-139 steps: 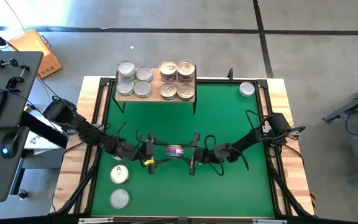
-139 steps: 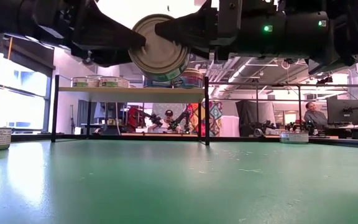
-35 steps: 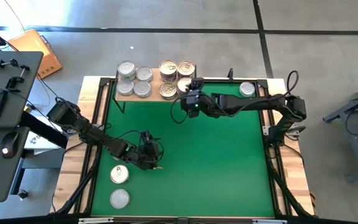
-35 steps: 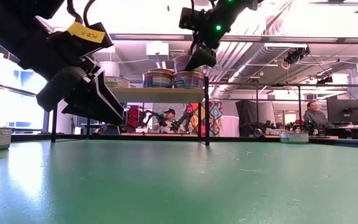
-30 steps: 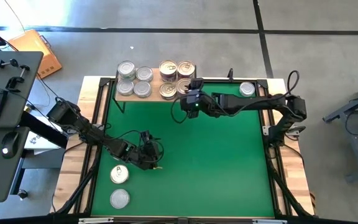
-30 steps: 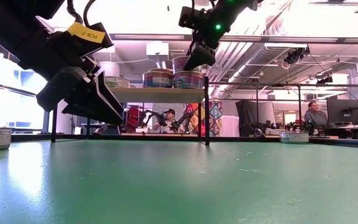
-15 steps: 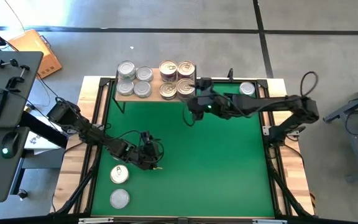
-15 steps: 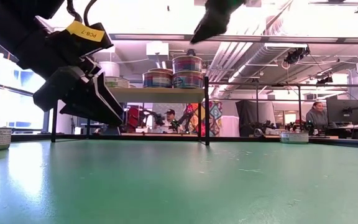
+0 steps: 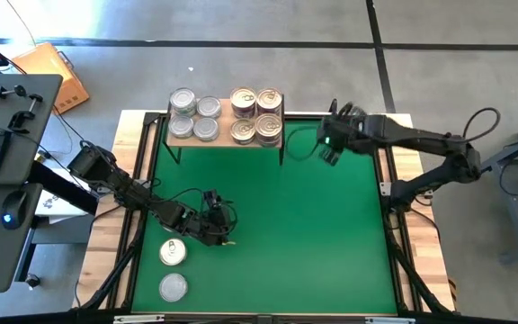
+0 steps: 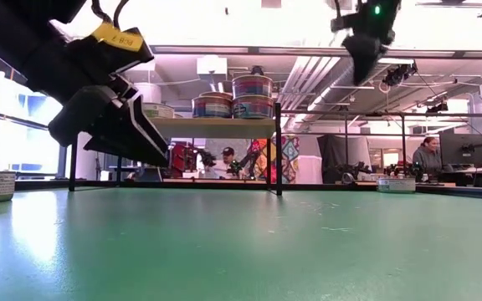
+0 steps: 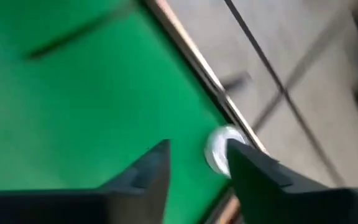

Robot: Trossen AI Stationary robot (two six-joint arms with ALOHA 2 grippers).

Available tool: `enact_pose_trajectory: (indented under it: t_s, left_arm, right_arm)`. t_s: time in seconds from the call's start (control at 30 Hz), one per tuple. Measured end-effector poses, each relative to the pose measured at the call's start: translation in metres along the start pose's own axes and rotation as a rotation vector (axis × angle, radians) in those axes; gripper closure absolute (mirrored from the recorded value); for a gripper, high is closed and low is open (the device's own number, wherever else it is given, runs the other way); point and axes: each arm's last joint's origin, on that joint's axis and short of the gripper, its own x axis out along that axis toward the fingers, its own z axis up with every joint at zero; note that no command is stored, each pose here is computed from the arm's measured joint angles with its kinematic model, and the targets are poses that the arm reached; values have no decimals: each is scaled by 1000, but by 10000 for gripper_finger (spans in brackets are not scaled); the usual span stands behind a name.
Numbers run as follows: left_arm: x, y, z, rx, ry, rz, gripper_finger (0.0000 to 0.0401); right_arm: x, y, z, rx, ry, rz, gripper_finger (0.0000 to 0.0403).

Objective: Stack canned seafood by type on shelf
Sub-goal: Stack the green tuna can on the other green tuna can on the shelf

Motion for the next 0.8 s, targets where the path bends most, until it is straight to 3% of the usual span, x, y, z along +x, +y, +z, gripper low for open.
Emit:
enact_pose_trajectory:
  t_s: [0.2,0.27,0.43,0.57,0.8]
  left_arm:
    - [0,-1,3,4,-25,-6,106]
    - [0,-1,3,3,-24,-6,106]
    - [0,-1,3,4,-24,-6,106]
    - [0,-1,3,4,-24,-6,106]
    - [0,-1,3,7,-24,-6,106]
  right_arm:
    - [65,-34,-11,199,150,-73,374]
    - [89,-44,-19,256,171,-86,395]
    - [138,-69,-39,484,150,-79,385]
    - [162,-87,-56,621,137,-103,400]
    - [177,-93,-66,660,103,-134,402]
